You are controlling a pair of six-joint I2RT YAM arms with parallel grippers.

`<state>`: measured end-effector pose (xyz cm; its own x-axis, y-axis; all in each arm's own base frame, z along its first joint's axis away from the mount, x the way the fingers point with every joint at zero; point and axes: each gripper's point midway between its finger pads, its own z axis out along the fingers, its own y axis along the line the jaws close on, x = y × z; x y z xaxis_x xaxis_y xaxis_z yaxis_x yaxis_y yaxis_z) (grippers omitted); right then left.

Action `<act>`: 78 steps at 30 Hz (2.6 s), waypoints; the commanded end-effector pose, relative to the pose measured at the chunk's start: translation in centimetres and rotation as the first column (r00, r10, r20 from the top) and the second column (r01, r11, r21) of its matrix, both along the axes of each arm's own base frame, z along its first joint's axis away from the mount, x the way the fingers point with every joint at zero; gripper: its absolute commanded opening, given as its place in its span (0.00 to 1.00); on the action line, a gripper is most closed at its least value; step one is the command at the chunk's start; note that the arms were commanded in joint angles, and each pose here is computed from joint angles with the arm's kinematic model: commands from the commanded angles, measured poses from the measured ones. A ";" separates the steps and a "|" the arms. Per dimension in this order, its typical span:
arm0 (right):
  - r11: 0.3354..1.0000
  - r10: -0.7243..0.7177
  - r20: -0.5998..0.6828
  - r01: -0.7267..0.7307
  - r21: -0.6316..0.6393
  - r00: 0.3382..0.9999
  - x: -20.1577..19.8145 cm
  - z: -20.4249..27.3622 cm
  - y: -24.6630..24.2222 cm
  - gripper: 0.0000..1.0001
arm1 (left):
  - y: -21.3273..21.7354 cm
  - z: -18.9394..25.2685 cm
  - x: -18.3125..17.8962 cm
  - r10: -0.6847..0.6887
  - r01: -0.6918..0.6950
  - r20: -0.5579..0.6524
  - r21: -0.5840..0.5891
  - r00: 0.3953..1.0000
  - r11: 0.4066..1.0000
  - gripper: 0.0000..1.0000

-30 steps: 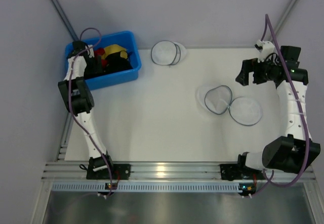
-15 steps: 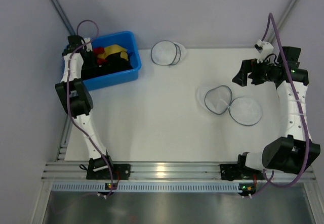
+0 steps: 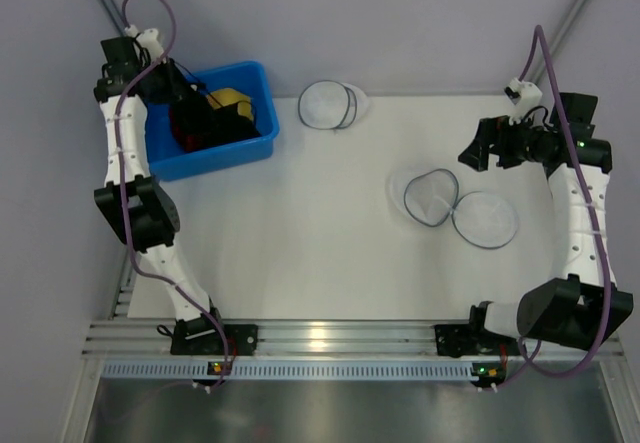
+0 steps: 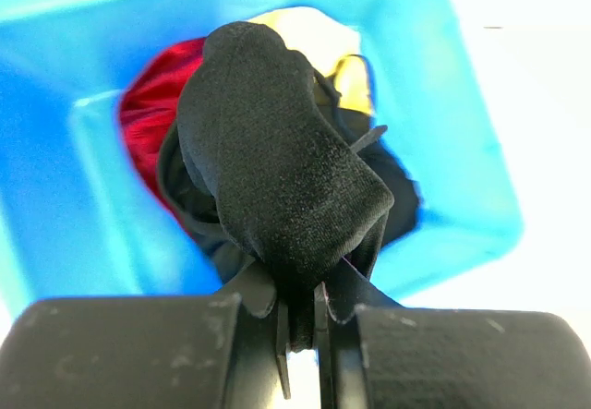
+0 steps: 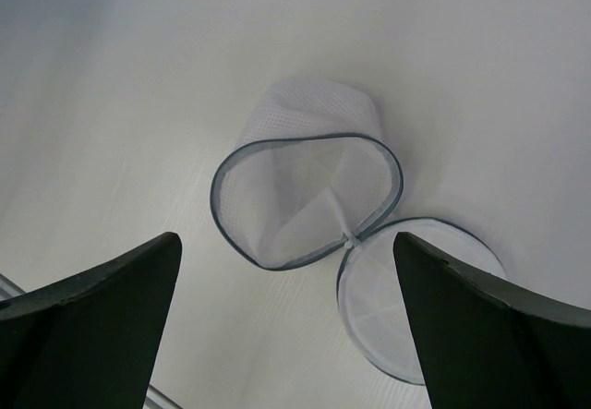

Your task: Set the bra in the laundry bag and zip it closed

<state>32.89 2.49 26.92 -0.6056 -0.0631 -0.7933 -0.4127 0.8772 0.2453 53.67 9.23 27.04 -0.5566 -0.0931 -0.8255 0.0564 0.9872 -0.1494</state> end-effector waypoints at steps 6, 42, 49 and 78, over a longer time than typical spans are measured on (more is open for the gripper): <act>0.999 0.034 0.058 -0.035 0.013 0.998 -1.1 2.0 0.8 0.99 | -4.8 10.7 -1.8 -0.156 0.189 0.256 -0.106 0.954 0.976 0.00; 0.978 0.204 -0.042 -0.202 0.058 0.978 -6.2 -1.8 4.8 0.99 | -32.0 -4.7 -26.1 -0.810 0.710 0.015 -0.491 0.586 0.505 0.01; 0.967 0.252 -0.095 -0.246 0.069 0.963 -7.4 -4.4 6.5 0.99 | -29.6 -14.7 -25.6 -0.753 0.655 -0.165 -0.401 0.637 0.641 0.10; 0.902 0.425 -0.154 -0.404 0.152 0.892 -2.7 -10.7 15.7 0.85 | -16.8 -17.5 -24.3 -0.536 0.389 -0.178 -0.509 0.825 0.768 0.59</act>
<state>27.82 15.73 14.50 -0.7661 -0.2283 -0.6008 -0.5836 0.6387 0.5015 28.34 -9.95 9.64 -0.8683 -0.0789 -0.4897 0.3396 0.6249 -0.7030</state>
